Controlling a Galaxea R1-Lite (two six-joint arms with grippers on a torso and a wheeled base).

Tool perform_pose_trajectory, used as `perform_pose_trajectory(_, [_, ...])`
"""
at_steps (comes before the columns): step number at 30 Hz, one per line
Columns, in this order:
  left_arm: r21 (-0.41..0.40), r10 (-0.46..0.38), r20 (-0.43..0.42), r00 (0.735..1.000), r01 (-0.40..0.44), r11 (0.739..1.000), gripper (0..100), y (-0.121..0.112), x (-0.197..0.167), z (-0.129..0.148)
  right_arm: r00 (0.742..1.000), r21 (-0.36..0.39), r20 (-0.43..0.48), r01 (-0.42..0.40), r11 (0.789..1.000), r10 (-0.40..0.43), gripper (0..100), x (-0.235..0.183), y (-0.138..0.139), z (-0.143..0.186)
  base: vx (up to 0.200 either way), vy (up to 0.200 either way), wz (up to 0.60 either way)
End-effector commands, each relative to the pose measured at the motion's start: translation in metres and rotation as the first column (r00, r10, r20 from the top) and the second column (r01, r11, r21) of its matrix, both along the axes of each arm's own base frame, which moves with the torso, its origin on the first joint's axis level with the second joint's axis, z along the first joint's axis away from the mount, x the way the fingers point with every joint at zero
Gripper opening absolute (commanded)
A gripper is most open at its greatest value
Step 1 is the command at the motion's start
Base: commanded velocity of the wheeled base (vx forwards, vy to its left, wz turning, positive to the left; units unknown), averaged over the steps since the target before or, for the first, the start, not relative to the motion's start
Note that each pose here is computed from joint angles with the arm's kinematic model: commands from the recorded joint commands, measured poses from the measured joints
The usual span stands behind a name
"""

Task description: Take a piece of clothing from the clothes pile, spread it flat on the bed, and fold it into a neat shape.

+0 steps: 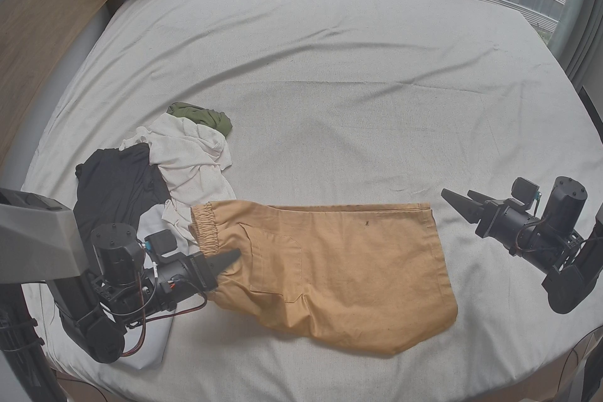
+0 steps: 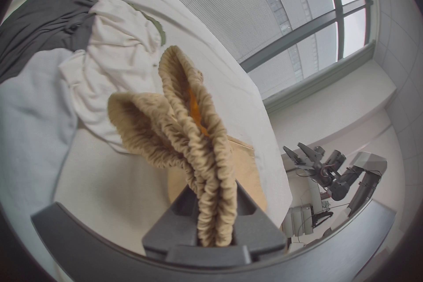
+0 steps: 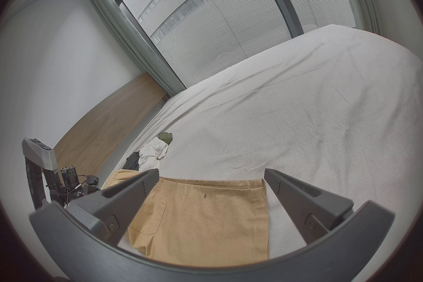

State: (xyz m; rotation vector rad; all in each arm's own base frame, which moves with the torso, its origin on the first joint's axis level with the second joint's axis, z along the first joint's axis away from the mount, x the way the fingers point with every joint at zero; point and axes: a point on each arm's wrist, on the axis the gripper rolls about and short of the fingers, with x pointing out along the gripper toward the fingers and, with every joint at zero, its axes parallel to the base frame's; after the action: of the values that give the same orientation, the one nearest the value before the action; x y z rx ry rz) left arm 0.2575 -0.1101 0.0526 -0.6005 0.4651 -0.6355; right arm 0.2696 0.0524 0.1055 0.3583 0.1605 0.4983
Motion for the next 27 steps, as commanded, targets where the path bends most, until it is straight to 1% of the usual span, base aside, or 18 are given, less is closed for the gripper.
perform_pose_trajectory(1, [-0.017, -0.058, 0.041, 0.997, 0.059, 0.998, 0, -0.018, -0.002, 0.008, 1.000, 0.000, -0.001, -0.001, 1.000, 0.001, 100, 0.000, 0.000, 0.000, 0.000, 0.000, 0.00])
perform_pose_trajectory(6, [-0.029, -0.097, 0.072, 0.993, 0.099, 0.995, 0, -0.031, 0.000, 0.013, 1.000, 0.001, 0.000, -0.002, 1.000, 0.002, 100, 0.000, 0.001, 0.000, 0.000, 0.000, 0.00])
perform_pose_trajectory(9, [-0.032, -0.128, 0.077, 0.989, 0.131, 0.991, 0, -0.041, -0.003, 0.013, 1.000, 0.001, 0.000, -0.002, 1.000, 0.002, 100, 0.000, 0.001, 0.000, 0.000, 0.000, 0.00])
perform_pose_trajectory(11, [-0.033, -0.136, 0.077, 0.988, 0.139, 0.990, 0, -0.042, -0.004, 0.013, 1.000, 0.001, 0.000, -0.002, 1.000, 0.002, 100, 0.000, 0.001, 0.000, 0.000, 0.000, 0.00])
perform_pose_trajectory(12, [-0.036, -0.154, 0.087, 0.984, 0.157, 0.987, 0, -0.049, -0.004, 0.014, 1.000, -0.001, 0.001, -0.002, 1.000, 0.002, 100, 0.000, 0.001, 0.000, 0.000, 0.000, 0.00])
perform_pose_trajectory(13, [-0.036, -0.154, 0.087, 0.984, 0.157, 0.987, 0, -0.049, -0.004, 0.014, 1.000, -0.001, 0.001, -0.002, 1.000, 0.002, 100, 0.000, 0.001, 0.000, 0.000, 0.000, 0.00])
perform_pose_trajectory(14, [-0.043, -0.168, 0.100, 0.981, 0.173, 0.984, 0, -0.055, -0.003, 0.016, 1.000, -0.001, 0.001, -0.002, 1.000, 0.002, 100, 0.000, 0.001, 0.000, 0.000, 0.000, 0.00])
perform_pose_trajectory(17, [-0.060, -0.166, 0.119, 0.979, 0.174, 0.983, 0, -0.062, 0.000, 0.020, 1.000, -0.001, 0.001, -0.004, 1.000, 0.004, 100, 0.000, 0.001, 0.000, 0.000, 0.000, 0.00])
perform_pose_trajectory(18, [-0.060, -0.166, 0.119, 0.979, 0.174, 0.983, 0, -0.062, 0.000, 0.020, 1.000, -0.001, 0.001, -0.004, 1.000, 0.004, 100, 0.000, 0.001, 0.000, 0.000, 0.000, 0.00])
perform_pose_trajectory(19, [-0.076, -0.176, 0.121, 0.977, 0.186, 0.980, 0, -0.071, 0.002, 0.020, 1.000, -0.001, 0.002, -0.004, 1.000, 0.004, 100, 0.001, 0.001, 0.000, 0.000, 0.000, 0.00])
perform_pose_trajectory(22, [-0.109, -0.203, 0.108, 0.973, 0.215, 0.971, 0, -0.083, 0.000, 0.020, 1.000, 0.000, 0.004, -0.004, 1.000, 0.004, 100, 0.001, 0.001, 0.000, 0.000, 0.000, 0.00])
perform_pose_trajectory(27, [-0.128, -0.230, 0.105, 0.967, 0.243, 0.962, 0, -0.099, -0.001, 0.018, 1.000, 0.000, 0.005, -0.004, 1.000, 0.004, 100, 0.001, 0.001, 0.001, 0.000, 0.000, 0.00])
